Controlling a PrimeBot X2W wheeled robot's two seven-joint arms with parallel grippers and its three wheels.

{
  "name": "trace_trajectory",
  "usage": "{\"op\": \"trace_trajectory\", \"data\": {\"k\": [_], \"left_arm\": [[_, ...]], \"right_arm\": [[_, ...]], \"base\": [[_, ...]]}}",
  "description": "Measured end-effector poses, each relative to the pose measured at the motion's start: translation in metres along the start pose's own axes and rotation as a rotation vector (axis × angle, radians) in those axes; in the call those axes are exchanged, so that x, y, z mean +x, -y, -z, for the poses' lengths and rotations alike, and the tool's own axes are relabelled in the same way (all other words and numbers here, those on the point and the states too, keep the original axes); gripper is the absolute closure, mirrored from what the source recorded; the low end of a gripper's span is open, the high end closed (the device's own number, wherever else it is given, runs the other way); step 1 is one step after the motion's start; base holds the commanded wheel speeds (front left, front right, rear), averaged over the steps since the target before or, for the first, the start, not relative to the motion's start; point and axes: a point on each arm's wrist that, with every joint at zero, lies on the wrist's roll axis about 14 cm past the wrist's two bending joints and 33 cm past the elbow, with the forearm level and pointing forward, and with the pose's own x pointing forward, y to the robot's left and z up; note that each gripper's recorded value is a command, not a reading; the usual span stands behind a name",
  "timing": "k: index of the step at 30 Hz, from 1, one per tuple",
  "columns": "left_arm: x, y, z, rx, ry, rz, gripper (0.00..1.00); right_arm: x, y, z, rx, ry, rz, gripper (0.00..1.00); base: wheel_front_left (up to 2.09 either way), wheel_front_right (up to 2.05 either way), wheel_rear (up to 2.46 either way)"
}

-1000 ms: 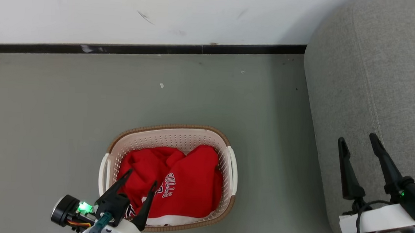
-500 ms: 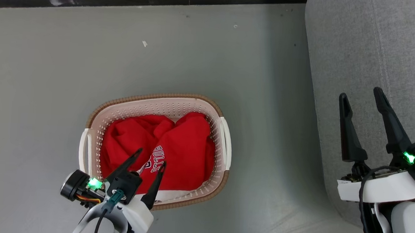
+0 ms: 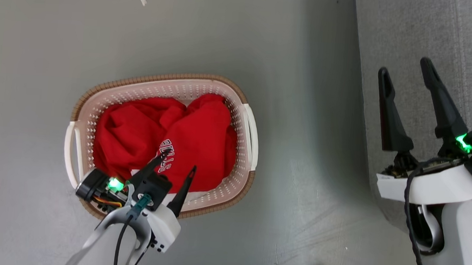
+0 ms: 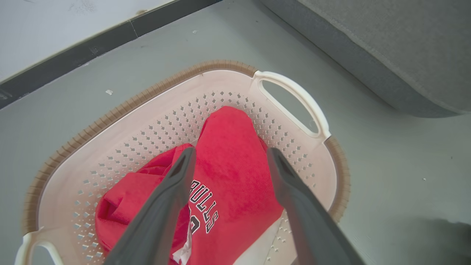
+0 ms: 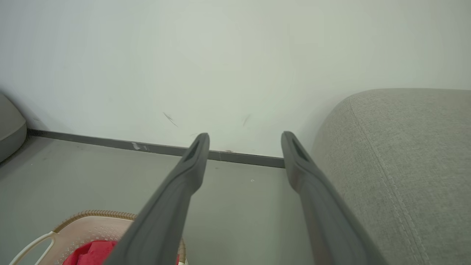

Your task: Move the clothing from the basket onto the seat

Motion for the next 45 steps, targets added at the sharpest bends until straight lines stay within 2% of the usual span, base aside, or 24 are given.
{"op": "trace_trajectory", "data": {"k": [17, 34, 42, 44, 45], "left_arm": [[0.042, -0.007, 0.045, -0.043, -0.091, 0.026, 0.0], [0.072, -0.016, 0.08, -0.07, -0.164, 0.03, 0.0], [0.073, -0.018, 0.106, -0.076, -0.258, 0.032, 0.0], [0.073, -0.018, 0.109, -0.075, -0.268, 0.032, 0.11], [0.073, -0.019, 0.109, -0.074, -0.27, 0.031, 0.29]], "right_arm": [[0.038, 0.002, 0.034, -0.001, -0.008, -0.015, 0.0], [0.051, 0.009, 0.068, -0.018, -0.05, -0.006, 0.0], [0.058, 0.009, 0.076, -0.021, -0.051, -0.009, 0.0], [0.059, 0.009, 0.075, -0.021, -0.047, -0.01, 0.0], [0.059, 0.009, 0.075, -0.021, -0.047, -0.01, 0.0]], "base": [[0.0, 0.0, 0.0], [0.0, 0.0, 0.0], [0.0, 0.0, 0.0], [0.0, 0.0, 0.0], [0.0, 0.0, 0.0]]}}
